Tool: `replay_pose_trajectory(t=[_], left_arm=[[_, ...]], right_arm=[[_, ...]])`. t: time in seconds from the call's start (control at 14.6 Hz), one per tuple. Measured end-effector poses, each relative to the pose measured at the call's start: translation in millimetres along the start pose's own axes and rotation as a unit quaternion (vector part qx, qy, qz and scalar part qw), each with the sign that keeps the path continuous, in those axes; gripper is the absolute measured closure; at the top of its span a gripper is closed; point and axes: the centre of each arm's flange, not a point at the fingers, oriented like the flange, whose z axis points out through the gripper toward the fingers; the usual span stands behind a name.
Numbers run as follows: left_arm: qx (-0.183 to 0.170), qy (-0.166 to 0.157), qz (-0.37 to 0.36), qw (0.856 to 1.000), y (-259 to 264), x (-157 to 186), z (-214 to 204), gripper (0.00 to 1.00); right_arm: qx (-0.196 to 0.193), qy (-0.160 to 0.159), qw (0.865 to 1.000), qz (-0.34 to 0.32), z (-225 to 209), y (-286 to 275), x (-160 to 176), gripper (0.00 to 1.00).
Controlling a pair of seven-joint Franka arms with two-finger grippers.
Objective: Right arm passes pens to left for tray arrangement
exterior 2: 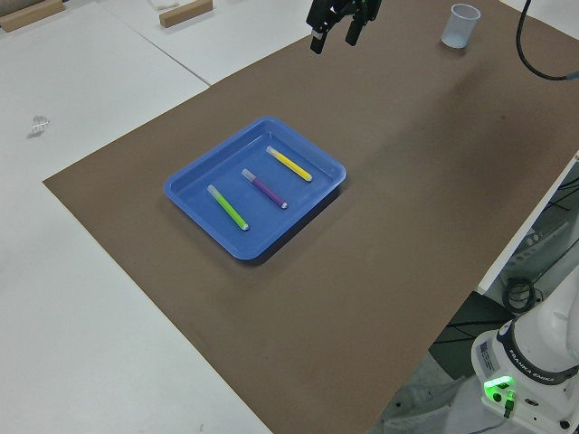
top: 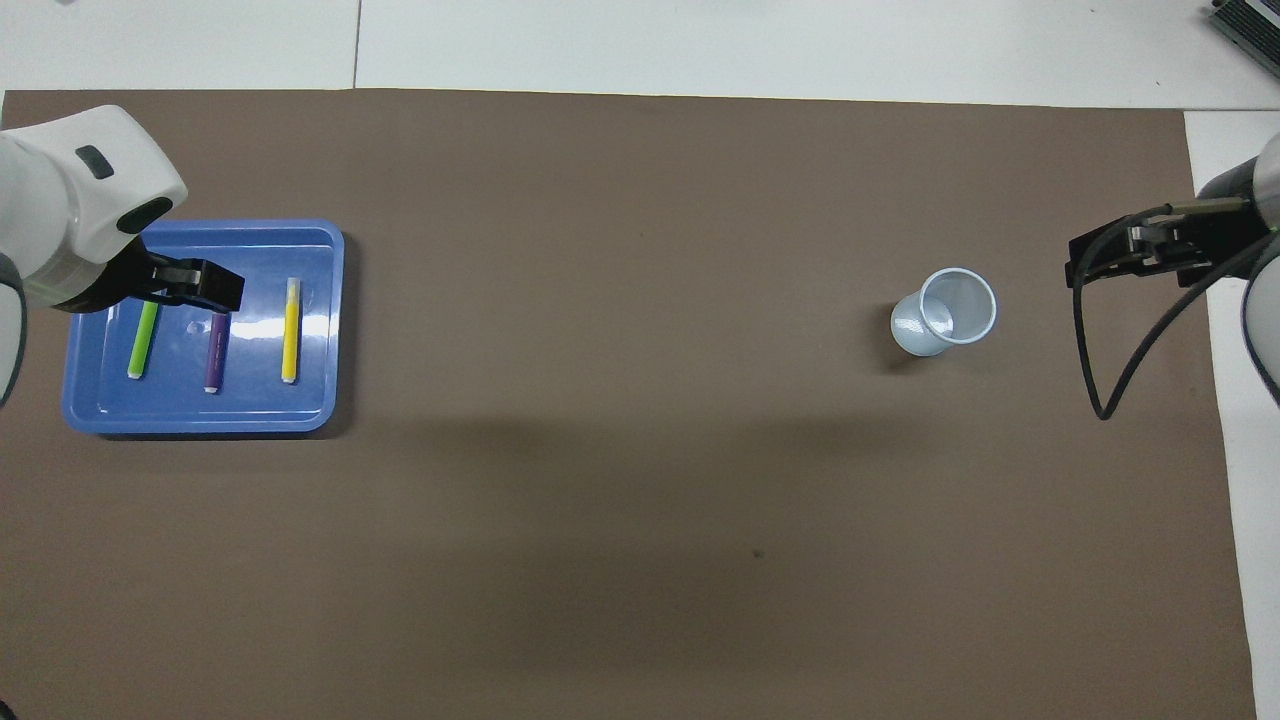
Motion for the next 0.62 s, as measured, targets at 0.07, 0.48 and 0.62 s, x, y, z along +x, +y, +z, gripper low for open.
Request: replay_pose_trajectory(t=[0.07,0.48,0.62], left_arm=[[0.0,0.0,0.0,1.0,0.0,0.0,0.0,0.0],[0.0,0.021,-0.004,1.0,-3.8,4.2,-4.0,0.0],[-0.017,0.03,-0.015,0.999,-9.4,5.4,-5.4,0.0]], right_arm=[[0.0,0.0,1.0,0.0,0.0,0.1,0.0,0.0],[0.0,0.0,1.0,0.0,-0.1,0.1,0.0,0.0],[0.0,0.0,1.0,0.0,-0.1,0.1,0.0,0.0]])
